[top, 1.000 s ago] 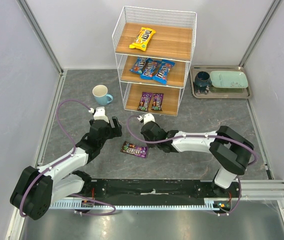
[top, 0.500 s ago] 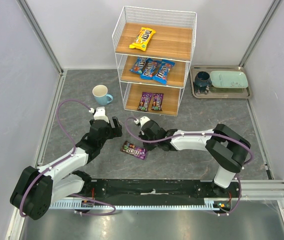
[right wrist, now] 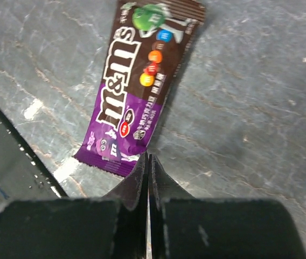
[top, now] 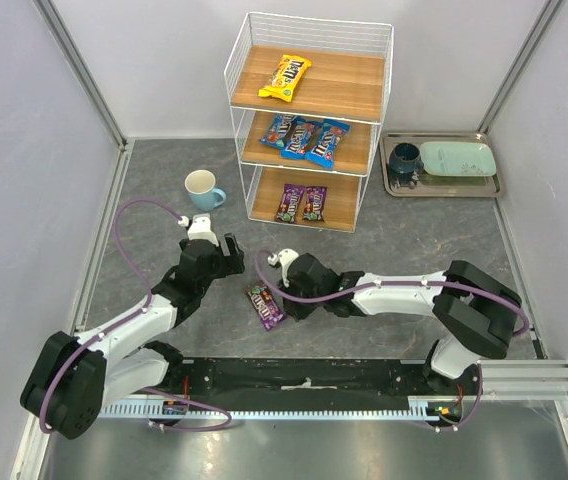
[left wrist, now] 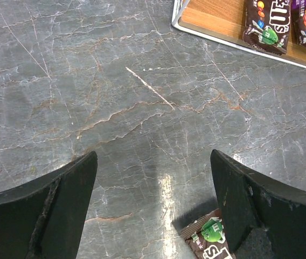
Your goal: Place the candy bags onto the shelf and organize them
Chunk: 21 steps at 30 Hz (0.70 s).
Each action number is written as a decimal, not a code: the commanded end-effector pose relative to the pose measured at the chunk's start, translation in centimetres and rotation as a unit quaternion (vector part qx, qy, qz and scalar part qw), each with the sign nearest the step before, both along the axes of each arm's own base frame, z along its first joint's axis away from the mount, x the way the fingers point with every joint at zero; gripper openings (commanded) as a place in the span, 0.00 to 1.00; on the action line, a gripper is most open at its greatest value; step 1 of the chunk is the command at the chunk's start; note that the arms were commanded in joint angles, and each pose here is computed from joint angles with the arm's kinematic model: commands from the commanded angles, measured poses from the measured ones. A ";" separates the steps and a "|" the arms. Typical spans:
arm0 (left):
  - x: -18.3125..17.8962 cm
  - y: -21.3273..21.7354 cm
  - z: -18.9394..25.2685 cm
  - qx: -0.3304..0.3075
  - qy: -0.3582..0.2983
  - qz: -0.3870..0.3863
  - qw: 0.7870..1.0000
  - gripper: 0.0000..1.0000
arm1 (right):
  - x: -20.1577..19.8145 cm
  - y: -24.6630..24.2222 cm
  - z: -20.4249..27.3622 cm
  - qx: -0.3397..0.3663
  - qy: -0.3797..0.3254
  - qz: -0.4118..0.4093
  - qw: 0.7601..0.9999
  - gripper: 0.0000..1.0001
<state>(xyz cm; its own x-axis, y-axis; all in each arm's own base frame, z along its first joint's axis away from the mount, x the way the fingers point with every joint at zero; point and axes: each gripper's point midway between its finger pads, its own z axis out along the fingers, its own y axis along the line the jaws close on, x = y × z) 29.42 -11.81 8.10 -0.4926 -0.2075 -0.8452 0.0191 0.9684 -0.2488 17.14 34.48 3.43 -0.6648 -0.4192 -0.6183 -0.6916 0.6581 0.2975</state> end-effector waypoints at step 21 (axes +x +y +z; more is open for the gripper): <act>0.7 0.2 0.8 -0.015 -0.018 0.017 1.000 0.92 | -3.7 9.8 3.3 0.171 0.001 0.027 0.985 0.00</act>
